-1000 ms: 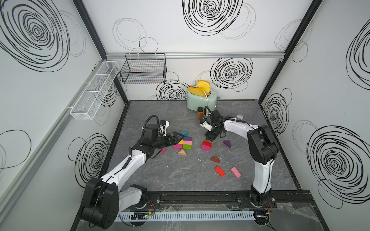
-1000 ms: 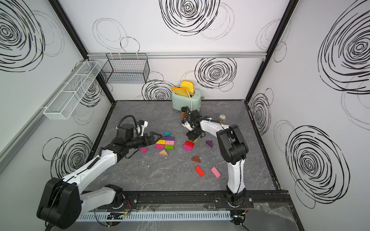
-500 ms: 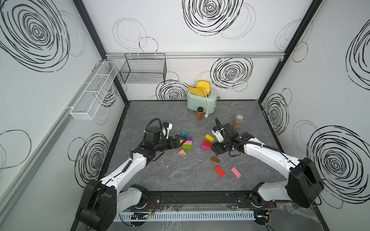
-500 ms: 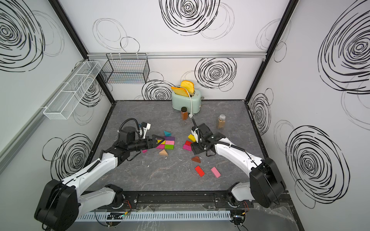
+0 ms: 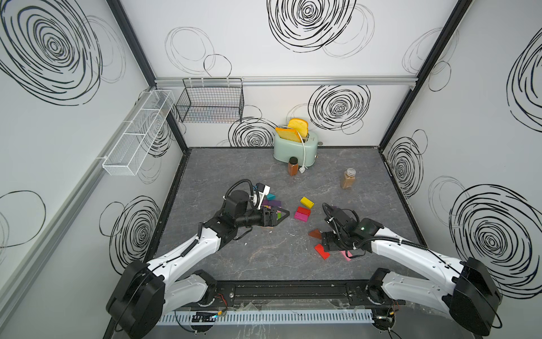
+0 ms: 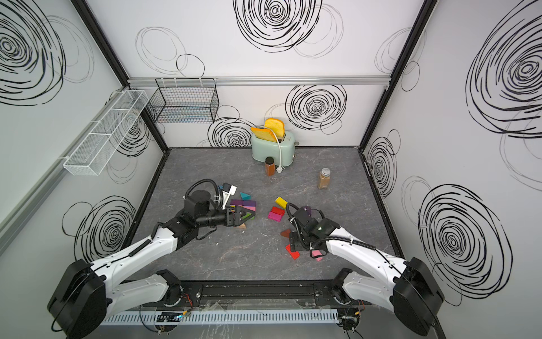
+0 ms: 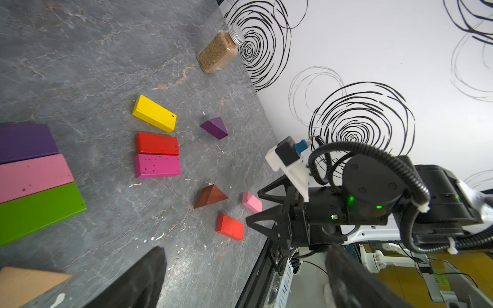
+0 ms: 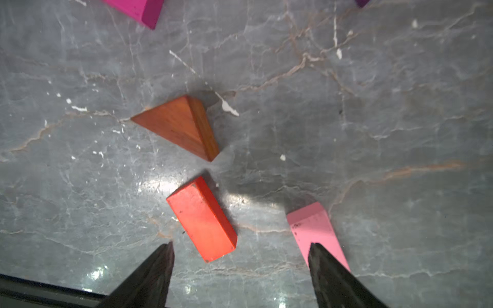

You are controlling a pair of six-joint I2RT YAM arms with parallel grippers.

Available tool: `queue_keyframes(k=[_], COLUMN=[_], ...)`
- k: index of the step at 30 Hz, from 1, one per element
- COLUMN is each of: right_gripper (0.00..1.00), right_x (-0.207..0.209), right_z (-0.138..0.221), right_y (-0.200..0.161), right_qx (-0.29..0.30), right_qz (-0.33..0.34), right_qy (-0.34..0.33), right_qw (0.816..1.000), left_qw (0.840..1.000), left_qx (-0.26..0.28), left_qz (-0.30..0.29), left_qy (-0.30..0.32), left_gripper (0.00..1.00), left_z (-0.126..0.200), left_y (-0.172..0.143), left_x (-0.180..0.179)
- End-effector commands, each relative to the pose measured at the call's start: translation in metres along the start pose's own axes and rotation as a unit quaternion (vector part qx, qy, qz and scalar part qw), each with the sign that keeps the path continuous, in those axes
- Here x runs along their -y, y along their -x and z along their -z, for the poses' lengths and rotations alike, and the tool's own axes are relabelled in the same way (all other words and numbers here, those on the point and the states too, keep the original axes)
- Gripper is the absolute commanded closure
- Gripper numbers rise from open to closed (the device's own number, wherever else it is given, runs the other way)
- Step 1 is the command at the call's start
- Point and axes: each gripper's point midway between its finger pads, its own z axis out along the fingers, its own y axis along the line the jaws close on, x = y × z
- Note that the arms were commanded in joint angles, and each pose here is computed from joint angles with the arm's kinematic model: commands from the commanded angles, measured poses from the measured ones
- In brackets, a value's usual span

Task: Assemble a piece of candy with building blocks
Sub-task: Pick up the building block from the center of the board.

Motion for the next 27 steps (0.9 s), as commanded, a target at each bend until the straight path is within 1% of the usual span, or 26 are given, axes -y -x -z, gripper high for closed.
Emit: queue_keyframes(k=[1,6,8,11,13,17,22,27], right_gripper=[0.18,0.17,0.18,0.19,0.2,0.28,0.38,0.54], right_x=[0.01,-0.028,-0.038,-0.039,-0.041,-0.044,-0.04,-0.042], right_z=[-0.003,-0.004,-0.011,-0.026,-0.031,-0.037,-0.045,-0.049], right_y=[-0.013,-0.003,-0.006,-0.014,-0.016,-0.01,-0.01,-0.012], right_qx=[-0.02,0.008,-0.003,-0.038,-0.049,-0.047,-0.062,-0.072], right_qz=[-0.015,0.035,0.058,0.095,0.11,0.117,0.131,0.141], right_qy=[-0.043,0.001,0.014,-0.009,-0.018,-0.017,-0.02,-0.001], right_qw=[0.999,0.999,0.998,0.995,0.993,0.992,0.989,0.987], left_qw=[0.999,0.999,0.999,0.999,0.999,1.0,1.0,0.999], left_qx=[0.011,0.005,0.0,-0.001,-0.001,0.006,0.013,0.026], left_qz=[-0.013,-0.019,-0.02,-0.02,-0.019,-0.014,-0.005,0.011], left_qy=[-0.03,-0.031,-0.032,-0.03,-0.026,-0.013,0.005,0.022], left_gripper=[0.02,0.02,0.02,0.02,0.02,0.02,0.02,0.02], left_z=[0.002,0.006,0.006,0.008,0.01,0.017,0.026,0.037], left_y=[0.001,-0.009,-0.013,-0.016,-0.017,-0.016,-0.016,-0.013], left_x=[0.014,0.015,0.015,0.014,0.013,0.005,-0.009,-0.023])
